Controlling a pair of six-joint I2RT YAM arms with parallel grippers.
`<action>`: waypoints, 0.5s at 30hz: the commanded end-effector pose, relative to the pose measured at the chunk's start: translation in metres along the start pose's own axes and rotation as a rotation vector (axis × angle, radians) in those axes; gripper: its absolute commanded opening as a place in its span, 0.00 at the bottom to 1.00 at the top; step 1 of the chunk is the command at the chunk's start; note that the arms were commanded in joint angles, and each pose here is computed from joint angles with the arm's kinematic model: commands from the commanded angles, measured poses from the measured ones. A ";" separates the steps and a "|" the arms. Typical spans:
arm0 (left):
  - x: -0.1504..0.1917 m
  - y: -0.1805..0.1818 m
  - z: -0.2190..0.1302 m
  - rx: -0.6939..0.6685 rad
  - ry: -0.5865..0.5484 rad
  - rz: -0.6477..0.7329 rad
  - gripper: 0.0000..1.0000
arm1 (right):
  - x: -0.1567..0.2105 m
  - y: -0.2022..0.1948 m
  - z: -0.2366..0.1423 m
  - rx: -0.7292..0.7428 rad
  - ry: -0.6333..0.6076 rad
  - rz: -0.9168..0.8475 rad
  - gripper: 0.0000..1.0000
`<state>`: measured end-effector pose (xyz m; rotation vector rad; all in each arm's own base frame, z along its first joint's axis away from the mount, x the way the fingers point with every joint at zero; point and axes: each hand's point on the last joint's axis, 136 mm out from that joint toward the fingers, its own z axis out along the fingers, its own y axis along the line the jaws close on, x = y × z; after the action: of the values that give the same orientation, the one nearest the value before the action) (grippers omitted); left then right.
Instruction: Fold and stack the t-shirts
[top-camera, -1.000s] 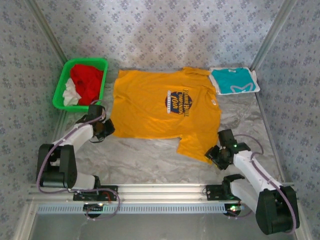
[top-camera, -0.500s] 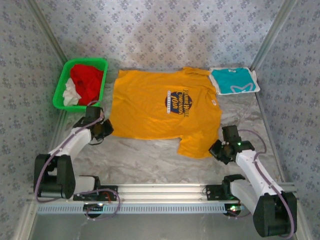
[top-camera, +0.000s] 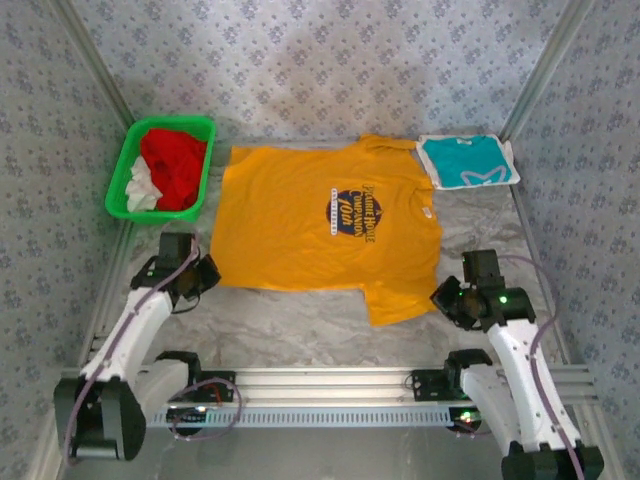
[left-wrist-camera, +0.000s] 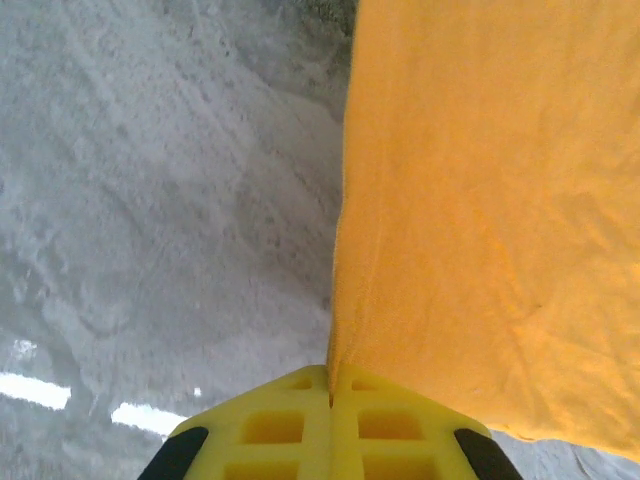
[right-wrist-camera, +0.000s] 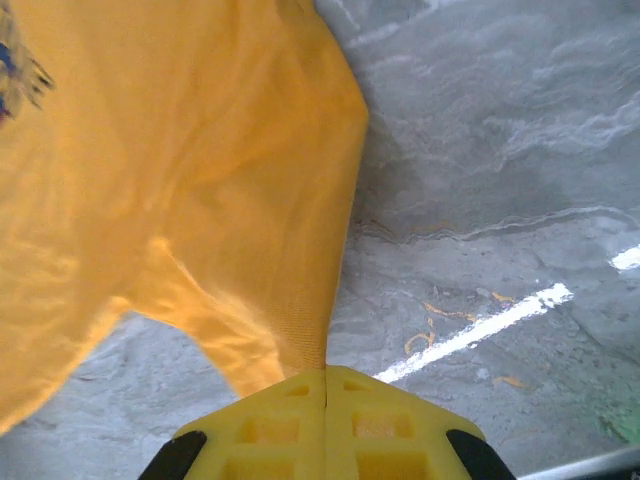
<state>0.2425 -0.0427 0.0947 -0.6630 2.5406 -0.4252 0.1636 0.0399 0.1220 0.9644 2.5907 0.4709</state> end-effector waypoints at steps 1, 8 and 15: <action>0.027 0.007 -0.015 0.017 0.052 -0.053 0.00 | 0.010 -0.023 -0.021 0.089 -0.004 0.025 0.00; 0.041 -0.001 -0.040 0.090 0.049 -0.130 0.00 | 0.006 -0.015 -0.051 0.011 -0.090 0.020 0.00; 0.008 -0.024 -0.045 0.128 -0.021 -0.075 0.00 | -0.030 0.031 -0.047 -0.084 -0.132 -0.050 0.00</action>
<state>0.2035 -0.0563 0.1215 -0.7373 2.4850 -0.5795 0.1584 0.0323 0.1692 0.9249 2.4981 0.4676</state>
